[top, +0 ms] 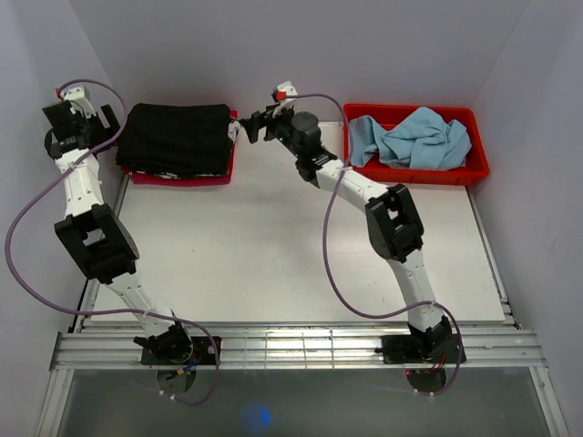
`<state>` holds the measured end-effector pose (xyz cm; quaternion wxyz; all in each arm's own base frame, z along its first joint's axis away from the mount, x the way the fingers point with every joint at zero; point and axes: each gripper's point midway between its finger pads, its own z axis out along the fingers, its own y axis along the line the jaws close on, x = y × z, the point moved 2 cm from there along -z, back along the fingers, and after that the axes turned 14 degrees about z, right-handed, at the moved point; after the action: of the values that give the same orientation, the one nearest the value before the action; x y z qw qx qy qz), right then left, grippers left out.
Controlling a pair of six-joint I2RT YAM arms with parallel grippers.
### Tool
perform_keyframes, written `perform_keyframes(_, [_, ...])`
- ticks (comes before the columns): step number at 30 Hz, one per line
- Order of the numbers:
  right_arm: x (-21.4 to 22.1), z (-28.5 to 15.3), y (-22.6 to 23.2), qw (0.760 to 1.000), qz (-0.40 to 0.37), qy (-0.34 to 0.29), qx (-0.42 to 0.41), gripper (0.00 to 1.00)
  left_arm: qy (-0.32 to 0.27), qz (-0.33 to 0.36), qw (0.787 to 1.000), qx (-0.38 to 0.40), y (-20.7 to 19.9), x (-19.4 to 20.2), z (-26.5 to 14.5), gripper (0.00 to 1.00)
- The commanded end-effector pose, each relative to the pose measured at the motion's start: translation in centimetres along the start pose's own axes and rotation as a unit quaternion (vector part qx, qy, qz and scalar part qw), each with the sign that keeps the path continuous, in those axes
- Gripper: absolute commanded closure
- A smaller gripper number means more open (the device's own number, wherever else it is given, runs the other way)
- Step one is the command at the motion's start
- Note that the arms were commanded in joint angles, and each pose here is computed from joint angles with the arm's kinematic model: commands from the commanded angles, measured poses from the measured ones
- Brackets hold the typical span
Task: Fold and stack the trousers
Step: Neatly place the folded trousers to the corner
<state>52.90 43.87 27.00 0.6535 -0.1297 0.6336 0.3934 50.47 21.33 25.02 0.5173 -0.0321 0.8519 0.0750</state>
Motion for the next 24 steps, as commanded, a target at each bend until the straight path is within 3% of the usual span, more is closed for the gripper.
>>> perform_keyframes(1, [-10.2, -3.5, 2.0, 0.997, -0.032, -0.05, -0.041, 0.08, 0.03, 0.031, 0.999, 0.012, -0.9, -1.8, -6.9, 0.02])
perform_keyframes(4, [-8.8, -6.9, -0.5, 0.998, -0.038, 0.03, -0.033, 0.1, 0.037, 0.054, 0.995, 0.076, -3.5, -2.0, -9.6, 0.02])
perform_keyframes(5, [-10.7, -8.7, 0.1, 0.997, -0.042, 0.037, -0.048, 0.1, 0.057, 0.064, 0.991, 0.099, -4.5, -0.9, -10.5, 0.02])
perform_keyframes(7, [-8.5, -12.0, -3.0, 0.993, -0.034, 0.112, -0.031, 0.1, 0.076, 0.088, 0.985, 0.124, -6.9, -0.4, -11.7, 0.02])
perform_keyframes(8, [-9.6, -13.6, -3.1, 0.991, -0.049, 0.122, -0.038, 0.1, 0.094, 0.102, 0.981, 0.132, -7.9, 0.6, -12.3, 0.02])
perform_keyframes(12, [-6.9, -20.6, -8.3, 0.971, -0.059, 0.227, 0.038, 0.1, 0.147, 0.167, 0.963, 0.154, -14.0, 5.2, -13.5, 0.02])
perform_keyframes(14, [-5.4, -24.6, -9.0, 0.956, -0.044, 0.281, 0.073, 0.1, 0.137, 0.202, 0.954, 0.175, -17.9, 6.2, -13.3, 0.02])
perform_keyframes(18, [-4.4, -31.6, -11.1, 0.935, -0.033, 0.322, 0.144, 0.1, 0.14, 0.21, 0.933, 0.258, -25.1, 9.1, -13.1, 0.02])
perform_keyframes(24, [-1.9, -40.8, -10.8, 0.908, -0.072, 0.358, 0.204, 0.1, 0.125, 0.16, 0.93, 0.305, -29.6, 9.3, -10.9, 0.02])
